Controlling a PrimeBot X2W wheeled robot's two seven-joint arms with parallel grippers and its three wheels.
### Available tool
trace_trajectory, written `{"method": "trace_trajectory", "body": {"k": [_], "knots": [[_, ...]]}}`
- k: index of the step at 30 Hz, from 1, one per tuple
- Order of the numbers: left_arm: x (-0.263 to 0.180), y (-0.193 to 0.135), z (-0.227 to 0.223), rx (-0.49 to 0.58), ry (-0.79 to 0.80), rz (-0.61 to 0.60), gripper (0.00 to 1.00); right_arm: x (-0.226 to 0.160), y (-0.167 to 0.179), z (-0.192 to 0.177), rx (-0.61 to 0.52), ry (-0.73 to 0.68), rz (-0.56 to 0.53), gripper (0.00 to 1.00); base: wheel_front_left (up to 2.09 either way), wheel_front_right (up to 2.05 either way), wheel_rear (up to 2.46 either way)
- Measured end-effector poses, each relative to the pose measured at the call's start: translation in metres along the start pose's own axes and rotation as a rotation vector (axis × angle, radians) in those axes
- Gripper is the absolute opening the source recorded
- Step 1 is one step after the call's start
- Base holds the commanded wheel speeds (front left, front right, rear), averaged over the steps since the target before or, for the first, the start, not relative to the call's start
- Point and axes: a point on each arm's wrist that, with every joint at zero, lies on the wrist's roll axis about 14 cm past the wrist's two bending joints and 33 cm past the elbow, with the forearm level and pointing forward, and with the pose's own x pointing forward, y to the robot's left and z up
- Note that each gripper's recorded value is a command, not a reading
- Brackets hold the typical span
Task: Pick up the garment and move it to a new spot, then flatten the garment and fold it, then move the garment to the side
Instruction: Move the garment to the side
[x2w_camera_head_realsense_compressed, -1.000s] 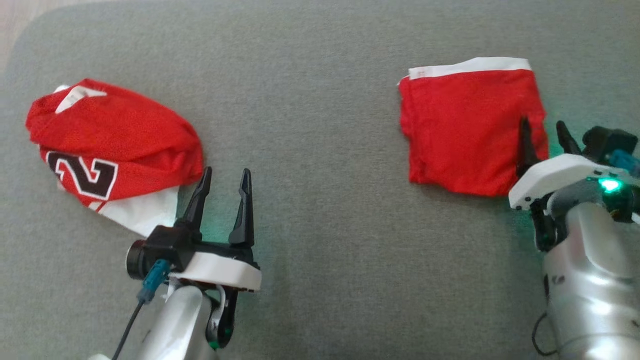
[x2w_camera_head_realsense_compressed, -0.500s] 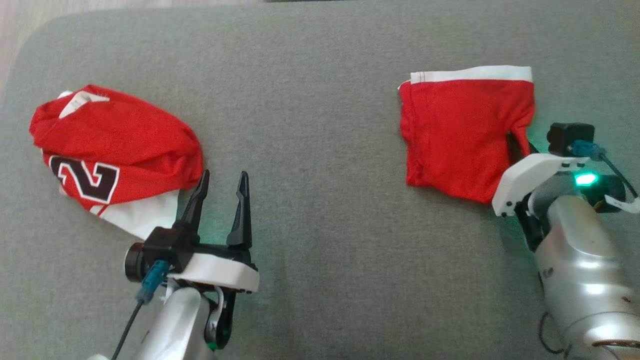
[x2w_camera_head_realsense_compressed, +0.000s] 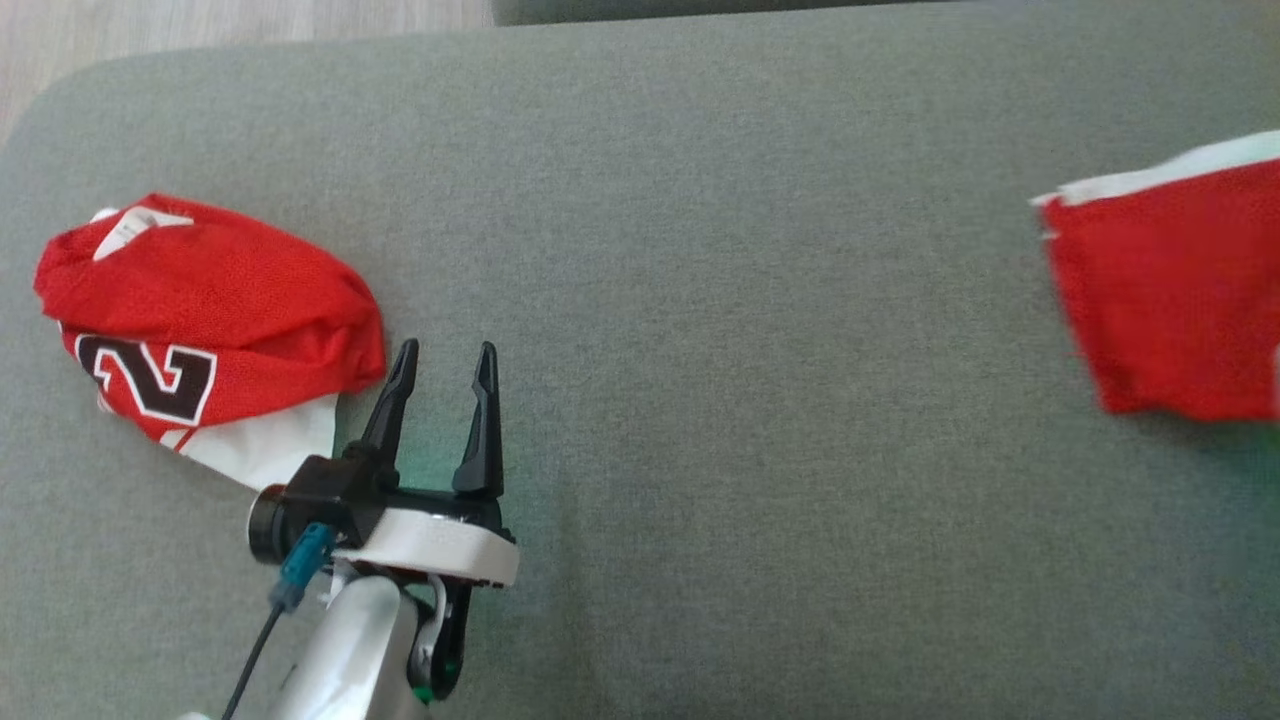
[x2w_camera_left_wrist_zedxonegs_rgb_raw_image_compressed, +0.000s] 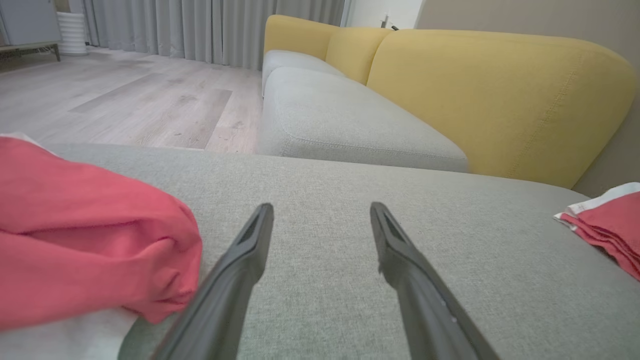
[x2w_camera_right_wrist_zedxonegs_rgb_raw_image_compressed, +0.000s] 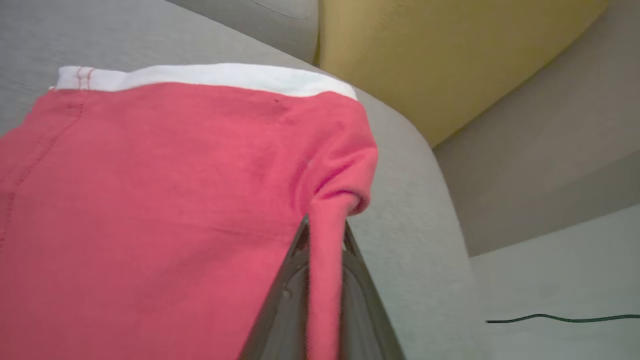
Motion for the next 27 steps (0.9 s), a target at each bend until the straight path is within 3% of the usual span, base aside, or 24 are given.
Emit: {"method": "trace_trajectory", "body": {"k": [6,27], "knots": [[0.001,0.009,-0.01,-0.008,0.023,0.022,1.0,0.006,-0.043,-0.014,-0.05,0.051,-0.082,0.0,0.0,0.0,0.0],[0.008,0.017,-0.013,-0.008,0.03,0.039,1.0,0.017,-0.055,-0.001,-0.013,0.02,-0.154,0.0,0.0,0.0,0.0]]}}
